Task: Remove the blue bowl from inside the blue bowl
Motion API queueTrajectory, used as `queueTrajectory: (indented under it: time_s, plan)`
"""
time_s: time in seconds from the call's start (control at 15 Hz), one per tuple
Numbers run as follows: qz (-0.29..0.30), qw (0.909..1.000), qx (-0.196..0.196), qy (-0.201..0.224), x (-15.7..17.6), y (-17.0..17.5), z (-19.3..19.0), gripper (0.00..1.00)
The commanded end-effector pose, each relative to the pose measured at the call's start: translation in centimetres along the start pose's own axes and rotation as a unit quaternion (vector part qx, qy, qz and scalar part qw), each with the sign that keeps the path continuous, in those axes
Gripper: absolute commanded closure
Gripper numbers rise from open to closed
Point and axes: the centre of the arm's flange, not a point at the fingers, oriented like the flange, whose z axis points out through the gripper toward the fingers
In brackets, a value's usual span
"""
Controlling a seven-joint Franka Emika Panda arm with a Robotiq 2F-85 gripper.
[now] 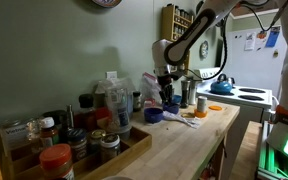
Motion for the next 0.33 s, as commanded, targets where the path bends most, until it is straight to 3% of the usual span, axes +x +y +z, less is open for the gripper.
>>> queueTrajectory:
  time_s: [0.0,0.13,0.2,0.27]
  plan:
    - [-0.016,0.9992,0.018,0.032,-2.1,-1.4,-3.6,0.27]
    - [-0.082,0.9942,0.009,0.069,-3.8,-3.5,-6.2,0.12]
    - [-0.043,0.9981,0.009,0.044,-0.5,-2.1,-3.8,0.3]
    - [-0.06,0.9967,0.007,0.055,-1.2,-3.0,-5.0,0.22]
